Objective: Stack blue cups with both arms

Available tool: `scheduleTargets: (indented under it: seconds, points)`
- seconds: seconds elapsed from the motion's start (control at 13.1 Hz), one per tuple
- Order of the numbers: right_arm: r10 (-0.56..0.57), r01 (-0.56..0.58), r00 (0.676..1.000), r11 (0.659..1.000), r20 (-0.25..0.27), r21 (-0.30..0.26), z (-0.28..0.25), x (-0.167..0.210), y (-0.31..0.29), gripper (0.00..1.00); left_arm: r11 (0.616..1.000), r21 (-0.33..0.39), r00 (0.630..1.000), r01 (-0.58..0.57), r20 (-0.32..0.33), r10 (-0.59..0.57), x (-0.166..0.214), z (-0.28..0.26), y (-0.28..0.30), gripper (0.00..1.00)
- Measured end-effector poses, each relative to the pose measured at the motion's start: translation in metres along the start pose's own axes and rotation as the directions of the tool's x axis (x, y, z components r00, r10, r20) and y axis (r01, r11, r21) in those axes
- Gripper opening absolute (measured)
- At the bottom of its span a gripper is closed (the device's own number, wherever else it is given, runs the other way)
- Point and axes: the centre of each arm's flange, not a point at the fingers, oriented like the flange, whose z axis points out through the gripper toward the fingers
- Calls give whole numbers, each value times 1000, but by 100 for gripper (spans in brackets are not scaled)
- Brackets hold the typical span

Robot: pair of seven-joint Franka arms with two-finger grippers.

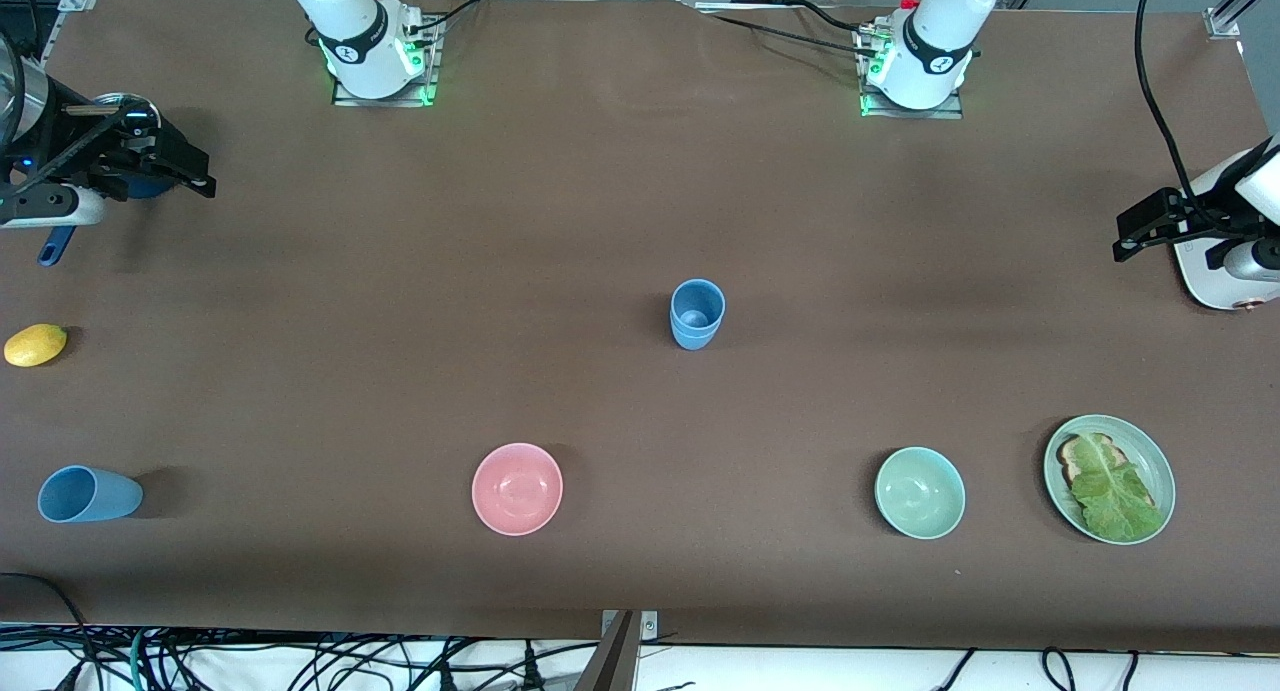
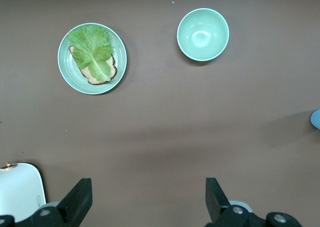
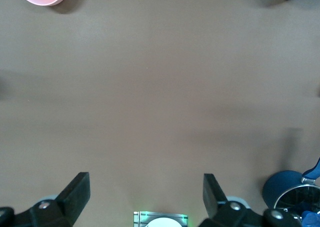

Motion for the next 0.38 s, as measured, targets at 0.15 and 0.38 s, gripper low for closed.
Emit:
scheduleTargets:
  seconds: [0.15,0.38]
  points:
    - [0,0,1000,1000,1,0,0,0,0,100,1000,0,1000,0,-1,0,0,0,0,100]
    - [0,0,1000,1000,1,0,1,1,0,100,1000,0,1000,0,1,0,0,0,0,100]
